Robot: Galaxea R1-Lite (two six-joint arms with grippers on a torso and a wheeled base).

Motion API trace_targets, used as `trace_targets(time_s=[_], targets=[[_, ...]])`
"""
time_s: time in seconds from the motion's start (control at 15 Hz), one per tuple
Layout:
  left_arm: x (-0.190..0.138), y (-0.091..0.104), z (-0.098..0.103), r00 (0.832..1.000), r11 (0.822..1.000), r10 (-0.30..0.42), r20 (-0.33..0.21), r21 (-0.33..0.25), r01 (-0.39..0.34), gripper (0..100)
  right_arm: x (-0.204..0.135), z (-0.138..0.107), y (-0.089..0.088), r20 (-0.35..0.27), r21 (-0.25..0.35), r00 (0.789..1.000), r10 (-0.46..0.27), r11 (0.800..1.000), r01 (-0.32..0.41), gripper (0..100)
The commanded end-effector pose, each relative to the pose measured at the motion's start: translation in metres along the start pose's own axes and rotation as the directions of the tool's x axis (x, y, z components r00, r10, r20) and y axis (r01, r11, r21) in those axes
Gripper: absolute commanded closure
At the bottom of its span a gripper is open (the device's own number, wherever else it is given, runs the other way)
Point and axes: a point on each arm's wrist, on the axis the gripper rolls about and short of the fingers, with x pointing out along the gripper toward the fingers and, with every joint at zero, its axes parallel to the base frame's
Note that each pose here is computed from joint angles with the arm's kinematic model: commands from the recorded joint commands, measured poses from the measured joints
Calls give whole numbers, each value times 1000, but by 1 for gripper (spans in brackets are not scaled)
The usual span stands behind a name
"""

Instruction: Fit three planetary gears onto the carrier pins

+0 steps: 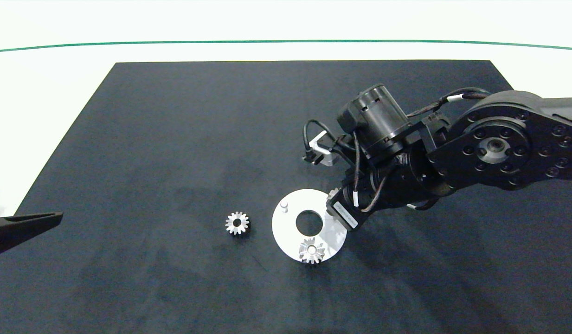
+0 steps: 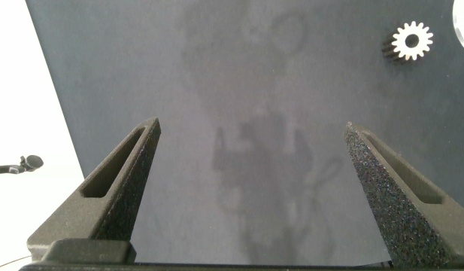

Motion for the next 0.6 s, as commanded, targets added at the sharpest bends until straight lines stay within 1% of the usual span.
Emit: trace_targets(time_s=[0.07, 0.4, 0.47, 0.6], targets=[[0, 0, 0, 1000, 1000, 0, -3, 1, 0, 0, 1, 1, 0, -1, -1, 1000, 2, 1000, -2, 96], [0, 0, 0, 1000, 1000, -1, -4, 1, 1, 0, 4, 2, -1, -4, 1, 1000, 2, 1000, -2, 96], [0, 0, 0, 1000, 1000, 1, -3, 1, -1, 0, 5, 2, -1, -3, 2, 1000, 0, 1000, 0, 0], [0, 0, 0, 1000, 1000, 1, -3, 1, -1, 0, 4, 2, -2, -3, 3, 1000, 0, 1000, 1, 0]])
